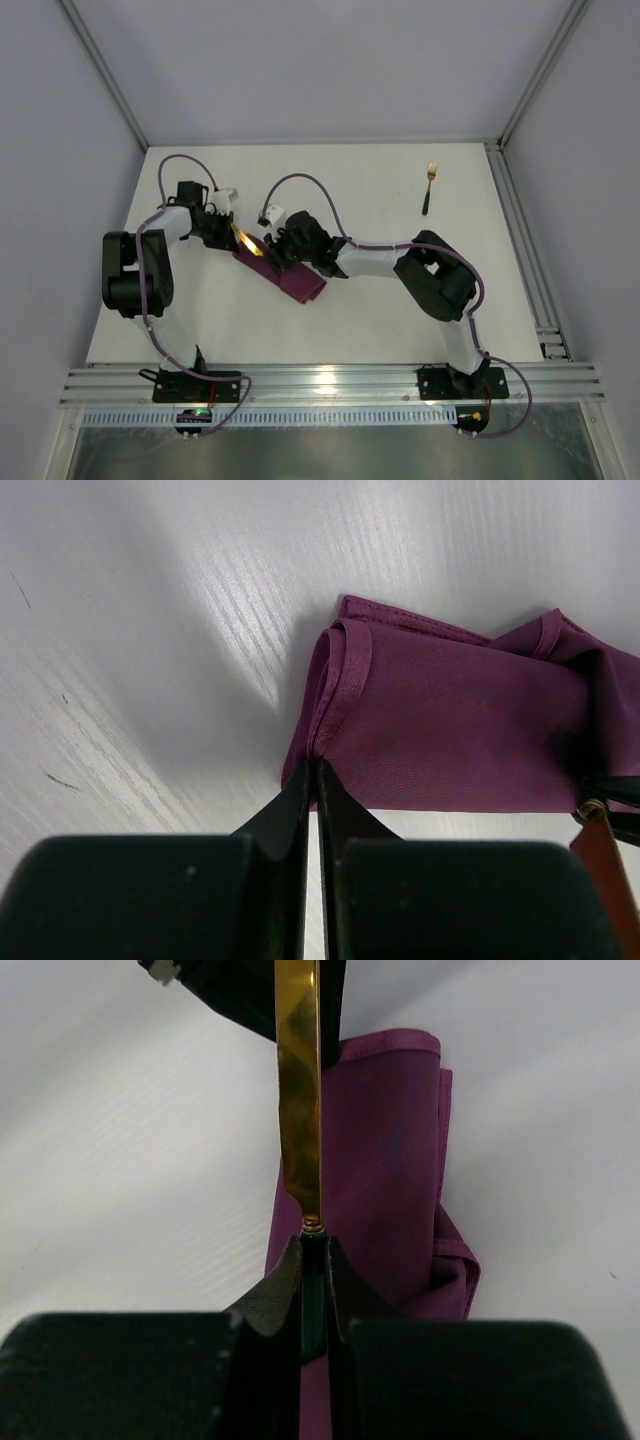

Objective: Fold the napkin into a case and place the utensils inside
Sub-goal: Stuff the knife into the folded napkin.

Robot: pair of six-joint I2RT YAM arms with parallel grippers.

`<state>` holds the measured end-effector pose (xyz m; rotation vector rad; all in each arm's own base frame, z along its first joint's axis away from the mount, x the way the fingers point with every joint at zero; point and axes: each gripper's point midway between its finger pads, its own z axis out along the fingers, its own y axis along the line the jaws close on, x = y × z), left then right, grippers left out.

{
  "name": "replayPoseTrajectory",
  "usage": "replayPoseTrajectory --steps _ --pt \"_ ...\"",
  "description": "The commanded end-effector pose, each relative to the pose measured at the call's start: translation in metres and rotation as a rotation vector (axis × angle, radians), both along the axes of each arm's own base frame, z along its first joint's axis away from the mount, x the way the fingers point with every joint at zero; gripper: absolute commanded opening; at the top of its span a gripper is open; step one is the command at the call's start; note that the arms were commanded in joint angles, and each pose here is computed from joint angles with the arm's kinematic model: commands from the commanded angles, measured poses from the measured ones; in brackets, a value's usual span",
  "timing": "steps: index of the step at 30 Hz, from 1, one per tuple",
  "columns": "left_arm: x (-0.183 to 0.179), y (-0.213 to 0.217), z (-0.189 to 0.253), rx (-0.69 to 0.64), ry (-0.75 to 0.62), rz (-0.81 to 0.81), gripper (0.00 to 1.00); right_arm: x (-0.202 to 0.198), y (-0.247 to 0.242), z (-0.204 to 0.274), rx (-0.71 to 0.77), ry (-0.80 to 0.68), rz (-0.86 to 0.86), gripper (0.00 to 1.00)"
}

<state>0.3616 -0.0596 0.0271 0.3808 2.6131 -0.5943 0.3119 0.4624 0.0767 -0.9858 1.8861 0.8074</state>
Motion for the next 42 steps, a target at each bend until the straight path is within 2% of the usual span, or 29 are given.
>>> replayPoseTrajectory --steps 1,4,18,38,39,40,42 --pt "0.013 -0.002 0.013 -0.015 -0.054 -0.017 0.00 0.008 0.004 0.004 -0.033 -0.036 -0.002 0.04" --pt "0.014 -0.003 0.016 -0.018 -0.066 -0.025 0.00 0.007 0.000 -0.003 -0.070 -0.039 0.012 0.04" --pt "0.018 0.001 0.016 0.008 -0.095 -0.027 0.00 -0.024 -0.028 -0.029 -0.213 0.125 0.041 0.04" --pt "0.018 0.004 0.018 0.028 -0.116 -0.034 0.00 -0.034 -0.038 -0.031 -0.198 0.229 -0.056 0.04" --pt "0.018 0.003 0.018 0.025 -0.118 -0.035 0.00 -0.033 -0.038 -0.031 -0.198 0.229 -0.056 0.06" --pt "0.018 0.003 0.018 0.024 -0.117 -0.036 0.00 -0.033 -0.038 -0.031 -0.200 0.228 -0.059 0.16" --pt "0.017 0.002 0.019 0.017 -0.116 -0.039 0.00 -0.030 -0.037 -0.026 -0.194 0.220 -0.064 0.29"
